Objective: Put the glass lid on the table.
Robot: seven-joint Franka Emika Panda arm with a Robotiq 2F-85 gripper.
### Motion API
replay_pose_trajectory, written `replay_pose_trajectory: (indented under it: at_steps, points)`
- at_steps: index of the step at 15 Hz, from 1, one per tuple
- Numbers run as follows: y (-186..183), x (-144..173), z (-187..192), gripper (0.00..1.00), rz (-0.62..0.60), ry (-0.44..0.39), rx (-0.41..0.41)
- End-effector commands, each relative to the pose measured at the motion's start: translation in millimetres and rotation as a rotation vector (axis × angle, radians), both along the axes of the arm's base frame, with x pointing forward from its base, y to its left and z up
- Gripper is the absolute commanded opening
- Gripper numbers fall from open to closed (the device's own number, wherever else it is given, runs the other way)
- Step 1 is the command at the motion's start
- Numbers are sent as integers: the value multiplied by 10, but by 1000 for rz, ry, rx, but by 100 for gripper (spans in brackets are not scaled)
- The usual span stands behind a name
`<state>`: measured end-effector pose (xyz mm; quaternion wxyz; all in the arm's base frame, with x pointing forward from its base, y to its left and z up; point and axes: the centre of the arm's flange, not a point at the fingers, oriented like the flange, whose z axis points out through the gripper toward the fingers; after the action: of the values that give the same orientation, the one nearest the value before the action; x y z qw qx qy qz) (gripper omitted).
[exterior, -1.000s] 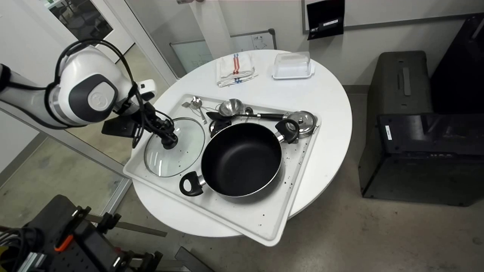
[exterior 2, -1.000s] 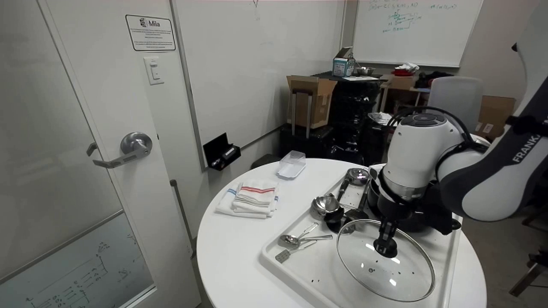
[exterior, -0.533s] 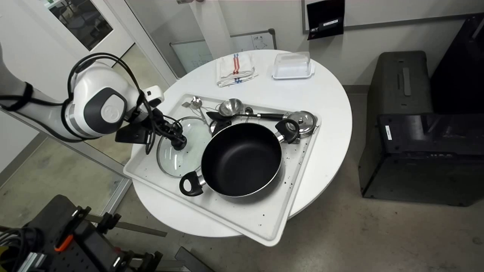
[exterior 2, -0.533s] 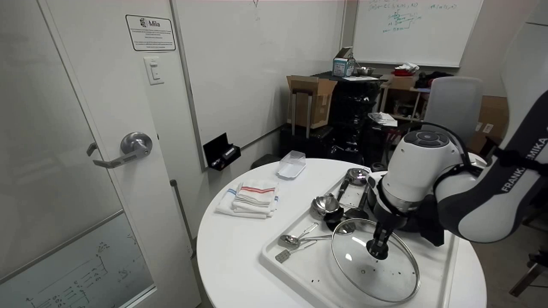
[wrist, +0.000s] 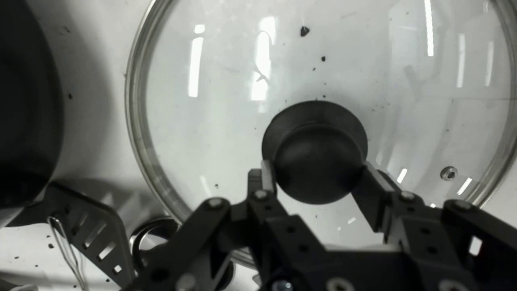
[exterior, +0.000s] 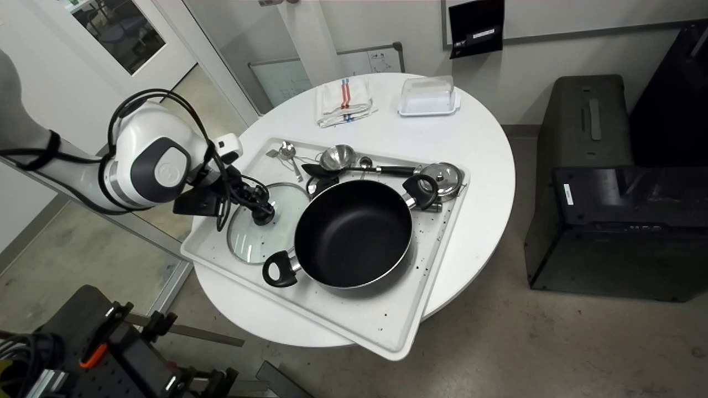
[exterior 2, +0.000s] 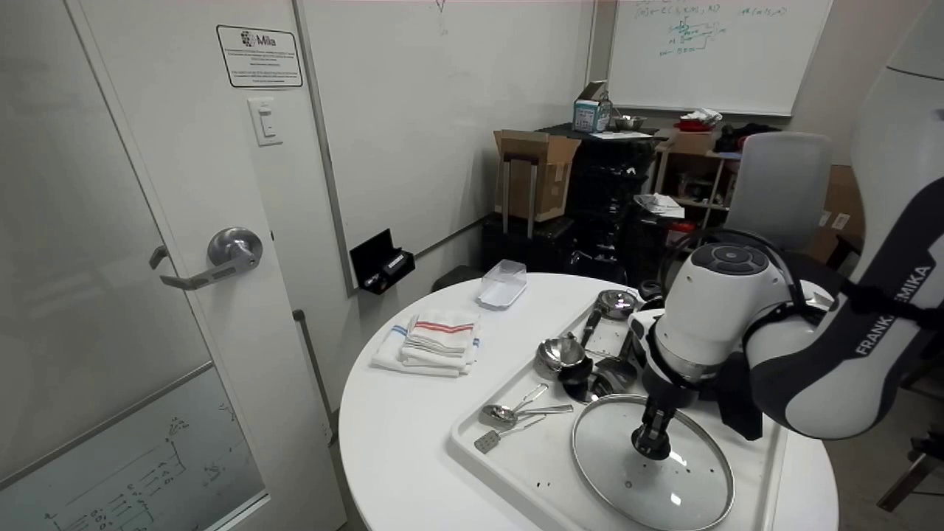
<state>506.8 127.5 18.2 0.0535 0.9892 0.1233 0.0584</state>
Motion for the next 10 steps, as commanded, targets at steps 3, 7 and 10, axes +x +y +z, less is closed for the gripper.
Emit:
replay_pose_trajectory:
  at_steps: [3, 7, 10]
  points:
    - [-10, 18, 10, 26, -5, -21, 7]
    - [-25, -2, 51, 90, -10, -17, 14]
    - [-29, -52, 156, 100, -8, -9, 33]
